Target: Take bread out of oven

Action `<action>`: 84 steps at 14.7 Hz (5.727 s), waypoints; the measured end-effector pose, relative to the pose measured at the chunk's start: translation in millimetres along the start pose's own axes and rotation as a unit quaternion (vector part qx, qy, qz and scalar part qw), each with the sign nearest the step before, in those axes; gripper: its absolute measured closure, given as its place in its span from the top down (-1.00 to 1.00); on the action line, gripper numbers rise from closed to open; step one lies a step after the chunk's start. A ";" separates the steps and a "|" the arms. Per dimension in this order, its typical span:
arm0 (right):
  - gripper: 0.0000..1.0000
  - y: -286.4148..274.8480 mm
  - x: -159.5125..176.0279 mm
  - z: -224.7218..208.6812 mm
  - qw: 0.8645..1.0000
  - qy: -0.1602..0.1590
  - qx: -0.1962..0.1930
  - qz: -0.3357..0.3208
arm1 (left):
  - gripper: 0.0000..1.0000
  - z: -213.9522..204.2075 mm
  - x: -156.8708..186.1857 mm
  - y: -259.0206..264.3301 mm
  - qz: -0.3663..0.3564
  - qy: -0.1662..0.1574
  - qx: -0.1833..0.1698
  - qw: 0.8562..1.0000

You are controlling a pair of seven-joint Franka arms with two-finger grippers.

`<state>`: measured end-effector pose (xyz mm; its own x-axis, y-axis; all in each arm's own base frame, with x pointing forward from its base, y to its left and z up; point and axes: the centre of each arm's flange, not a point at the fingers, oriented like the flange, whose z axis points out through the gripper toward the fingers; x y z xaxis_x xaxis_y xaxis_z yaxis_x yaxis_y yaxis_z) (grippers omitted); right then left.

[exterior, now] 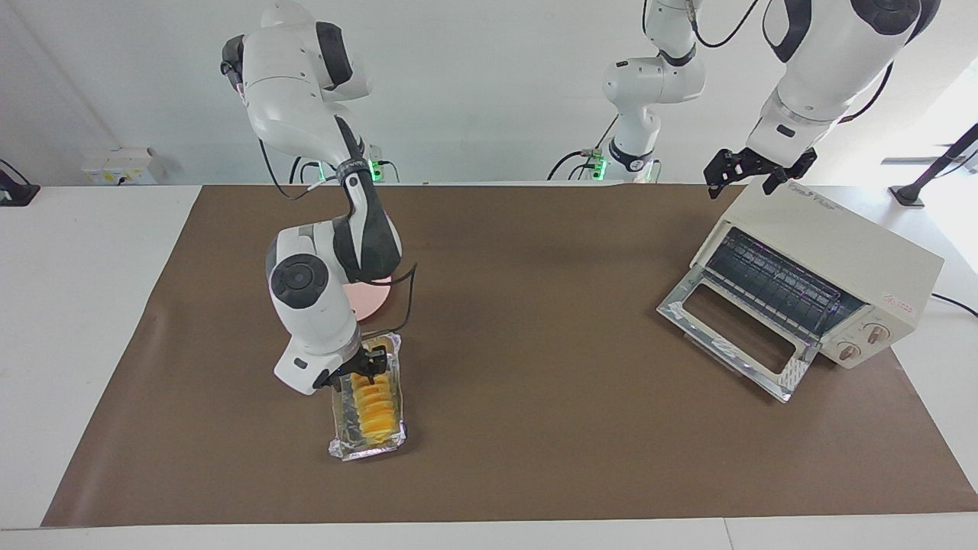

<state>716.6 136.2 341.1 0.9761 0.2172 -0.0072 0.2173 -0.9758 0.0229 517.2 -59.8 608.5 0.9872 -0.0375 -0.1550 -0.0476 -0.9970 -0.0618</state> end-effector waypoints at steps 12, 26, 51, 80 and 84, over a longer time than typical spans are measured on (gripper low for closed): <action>-0.75 -12.2 -6.9 29.3 1.000 0.026 0.001 0.005 | 1.00 0.0 0.0 0.0 0.000 0.000 0.000 1.000; -0.86 -18.8 -97.6 -109.2 0.998 -0.058 -0.012 0.001 | 1.00 0.0 0.0 0.0 0.000 0.000 0.000 1.000; 0.22 -7.6 -243.6 -20.6 0.999 -0.008 0.020 0.028 | 1.00 0.0 0.0 0.0 0.000 0.000 0.000 1.000; 1.00 81.8 -205.1 -250.6 0.998 -0.030 0.031 0.040 | 1.00 0.0 0.0 0.0 0.000 0.000 0.000 1.000; 1.00 89.6 -206.6 -250.2 0.998 -0.030 0.032 0.047 | 1.00 0.0 0.0 0.0 0.000 0.000 0.000 1.000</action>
<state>534.9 9.9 594.7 0.9899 0.1244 -0.0682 0.1221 -0.9918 -0.0366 517.2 -59.8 608.5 0.9872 -0.0375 -0.1550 -0.0476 -0.9970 -0.0618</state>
